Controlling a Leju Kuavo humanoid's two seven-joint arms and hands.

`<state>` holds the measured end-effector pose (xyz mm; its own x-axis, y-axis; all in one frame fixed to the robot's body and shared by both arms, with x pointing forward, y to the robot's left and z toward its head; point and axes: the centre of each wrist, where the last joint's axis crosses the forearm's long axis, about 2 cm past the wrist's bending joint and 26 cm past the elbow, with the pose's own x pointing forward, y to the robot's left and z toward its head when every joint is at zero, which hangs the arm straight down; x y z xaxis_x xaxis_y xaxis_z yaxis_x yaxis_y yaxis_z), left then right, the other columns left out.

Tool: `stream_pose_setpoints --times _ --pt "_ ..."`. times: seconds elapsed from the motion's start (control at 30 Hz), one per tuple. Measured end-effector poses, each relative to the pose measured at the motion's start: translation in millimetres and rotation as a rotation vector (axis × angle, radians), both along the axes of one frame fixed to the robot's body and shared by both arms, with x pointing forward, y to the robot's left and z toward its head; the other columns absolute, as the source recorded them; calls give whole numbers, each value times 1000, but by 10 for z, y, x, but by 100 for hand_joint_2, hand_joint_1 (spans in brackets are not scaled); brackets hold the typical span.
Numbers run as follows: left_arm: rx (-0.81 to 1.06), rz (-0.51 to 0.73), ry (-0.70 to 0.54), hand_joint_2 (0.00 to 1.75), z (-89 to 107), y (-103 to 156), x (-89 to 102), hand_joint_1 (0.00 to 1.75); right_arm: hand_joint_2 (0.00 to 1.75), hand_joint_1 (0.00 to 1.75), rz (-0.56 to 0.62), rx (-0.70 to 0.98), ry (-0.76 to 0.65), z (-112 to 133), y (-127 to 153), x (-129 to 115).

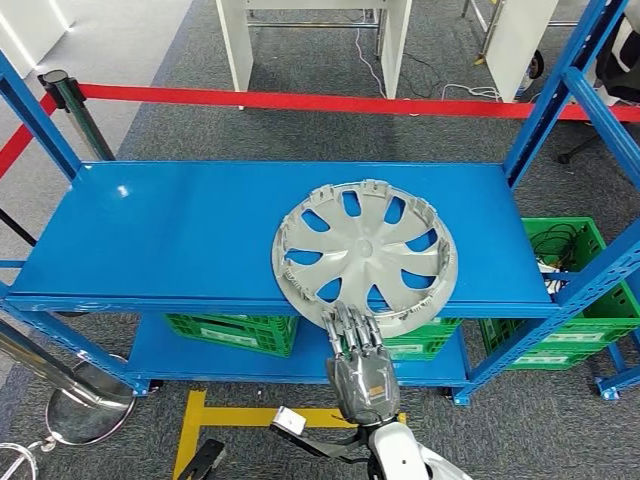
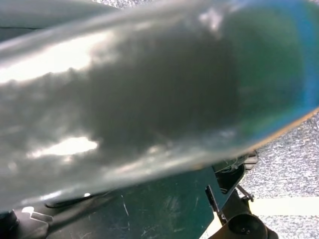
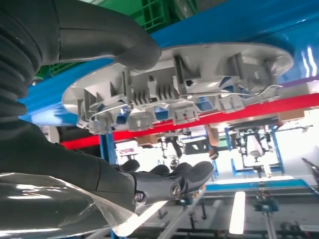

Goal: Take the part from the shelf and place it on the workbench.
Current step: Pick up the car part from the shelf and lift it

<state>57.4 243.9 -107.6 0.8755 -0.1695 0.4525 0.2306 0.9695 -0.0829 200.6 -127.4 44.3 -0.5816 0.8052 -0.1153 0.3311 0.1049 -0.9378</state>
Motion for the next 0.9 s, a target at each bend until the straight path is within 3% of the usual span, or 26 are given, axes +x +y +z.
stream_pose_setpoints --times 0.1,0.47,0.9 --pt "-4 -7 2 0 3 -2 20 0 175 0 -13 -6 -25 13 76 14" --pt "-4 -10 0 0 7 1 47 0 175 0 135 -133 -33 -133 65 -12" --pt "-5 -14 0 0 7 2 48 0 175 0 138 -219 -9 -274 -8 52"
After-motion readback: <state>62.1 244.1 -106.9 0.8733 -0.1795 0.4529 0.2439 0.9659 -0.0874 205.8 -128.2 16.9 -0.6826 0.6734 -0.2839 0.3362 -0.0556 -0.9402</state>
